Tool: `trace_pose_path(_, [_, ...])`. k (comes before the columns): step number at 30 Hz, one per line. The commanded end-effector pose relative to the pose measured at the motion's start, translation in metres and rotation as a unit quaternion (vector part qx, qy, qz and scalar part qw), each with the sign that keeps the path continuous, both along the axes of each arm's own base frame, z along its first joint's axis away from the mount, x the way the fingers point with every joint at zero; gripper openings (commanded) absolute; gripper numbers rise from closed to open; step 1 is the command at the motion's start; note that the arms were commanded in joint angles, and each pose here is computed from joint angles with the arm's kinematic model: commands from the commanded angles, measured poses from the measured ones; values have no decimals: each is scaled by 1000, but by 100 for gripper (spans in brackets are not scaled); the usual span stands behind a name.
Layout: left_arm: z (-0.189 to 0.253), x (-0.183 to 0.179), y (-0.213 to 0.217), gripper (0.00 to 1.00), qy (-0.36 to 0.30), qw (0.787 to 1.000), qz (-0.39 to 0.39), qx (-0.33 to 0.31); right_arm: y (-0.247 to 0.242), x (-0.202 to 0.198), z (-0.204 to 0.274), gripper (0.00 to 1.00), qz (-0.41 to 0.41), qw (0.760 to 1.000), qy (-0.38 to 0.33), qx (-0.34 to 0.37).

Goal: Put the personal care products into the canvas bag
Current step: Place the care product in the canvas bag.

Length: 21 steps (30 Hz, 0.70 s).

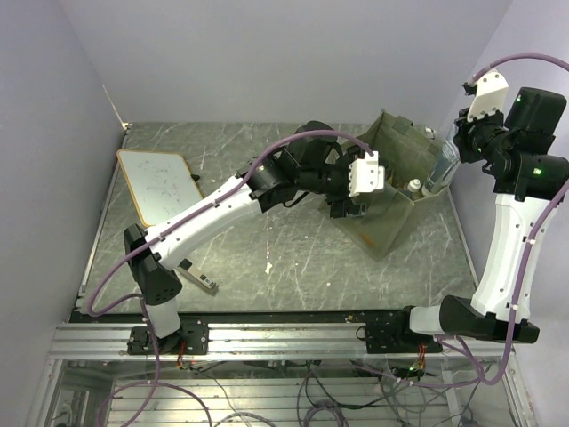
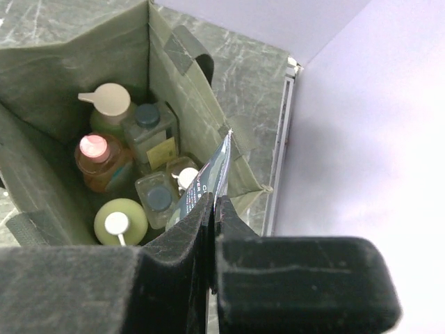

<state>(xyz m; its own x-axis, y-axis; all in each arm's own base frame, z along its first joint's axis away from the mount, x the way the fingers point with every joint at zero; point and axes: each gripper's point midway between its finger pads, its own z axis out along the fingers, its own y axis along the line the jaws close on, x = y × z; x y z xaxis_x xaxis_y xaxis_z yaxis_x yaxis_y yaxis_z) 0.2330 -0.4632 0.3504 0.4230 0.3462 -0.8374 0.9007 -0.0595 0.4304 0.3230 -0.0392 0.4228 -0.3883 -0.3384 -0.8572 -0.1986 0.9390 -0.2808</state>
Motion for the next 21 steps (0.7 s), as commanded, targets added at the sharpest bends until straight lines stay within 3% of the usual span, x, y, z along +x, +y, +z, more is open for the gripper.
trace_pose_path(1, [19,-2,-11,98,-7,1000,0,-27,-15,1,15,0,-25,999,-31,-38])
trace_pose_path(9, [8,-4,-17,98,-2,1000,3,-19,-25,5,-3,0,-47,997,-17,-57])
trace_pose_path(21, [-3,-13,-29,97,3,1000,-14,-7,-7,16,-49,0,-10,998,42,-48])
